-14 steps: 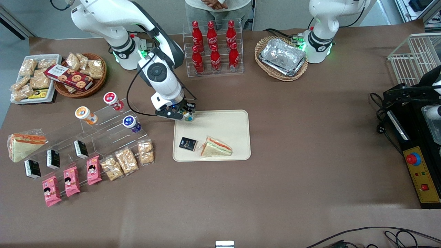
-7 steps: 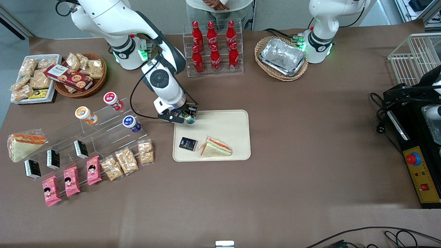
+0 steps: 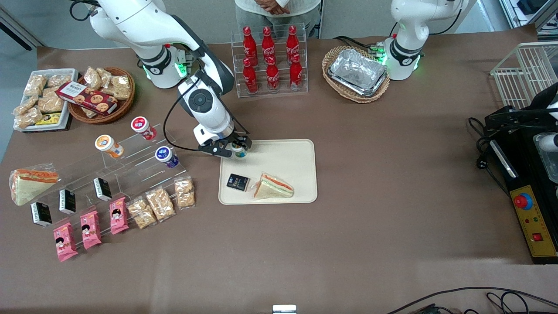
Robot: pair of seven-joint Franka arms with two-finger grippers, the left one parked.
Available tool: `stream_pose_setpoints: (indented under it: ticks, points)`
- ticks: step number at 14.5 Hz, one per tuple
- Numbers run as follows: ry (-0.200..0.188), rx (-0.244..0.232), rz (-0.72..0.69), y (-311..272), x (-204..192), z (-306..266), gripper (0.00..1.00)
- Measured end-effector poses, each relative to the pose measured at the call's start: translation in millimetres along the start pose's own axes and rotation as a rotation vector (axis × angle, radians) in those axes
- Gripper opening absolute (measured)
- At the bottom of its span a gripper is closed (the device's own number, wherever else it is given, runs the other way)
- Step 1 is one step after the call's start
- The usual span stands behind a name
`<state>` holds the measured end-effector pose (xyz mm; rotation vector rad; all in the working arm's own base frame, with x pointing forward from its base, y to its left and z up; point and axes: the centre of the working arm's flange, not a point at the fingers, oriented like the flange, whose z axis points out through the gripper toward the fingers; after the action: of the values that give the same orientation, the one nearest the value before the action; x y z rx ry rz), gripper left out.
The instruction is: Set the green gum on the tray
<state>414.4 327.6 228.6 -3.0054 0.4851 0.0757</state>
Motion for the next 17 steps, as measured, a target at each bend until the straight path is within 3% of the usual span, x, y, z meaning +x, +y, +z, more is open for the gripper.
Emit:
stream_pose_setpoints:
  ticks: [4, 7, 10, 13, 17]
  points:
    - [-0.015, -0.032, -0.011, -16.2, 8.9, -39.0, 1.00]
    - [-0.034, -0.082, -0.082, -39.8, 12.9, -132.6, 1.00]
    - [-0.038, -0.103, -0.192, -54.6, 5.7, -248.3, 1.00]
    - [0.007, -0.115, -0.283, -56.4, 0.4, -326.7, 1.00]
    - [0.066, -0.102, -0.326, -25.8, 26.1, -370.8, 1.00]
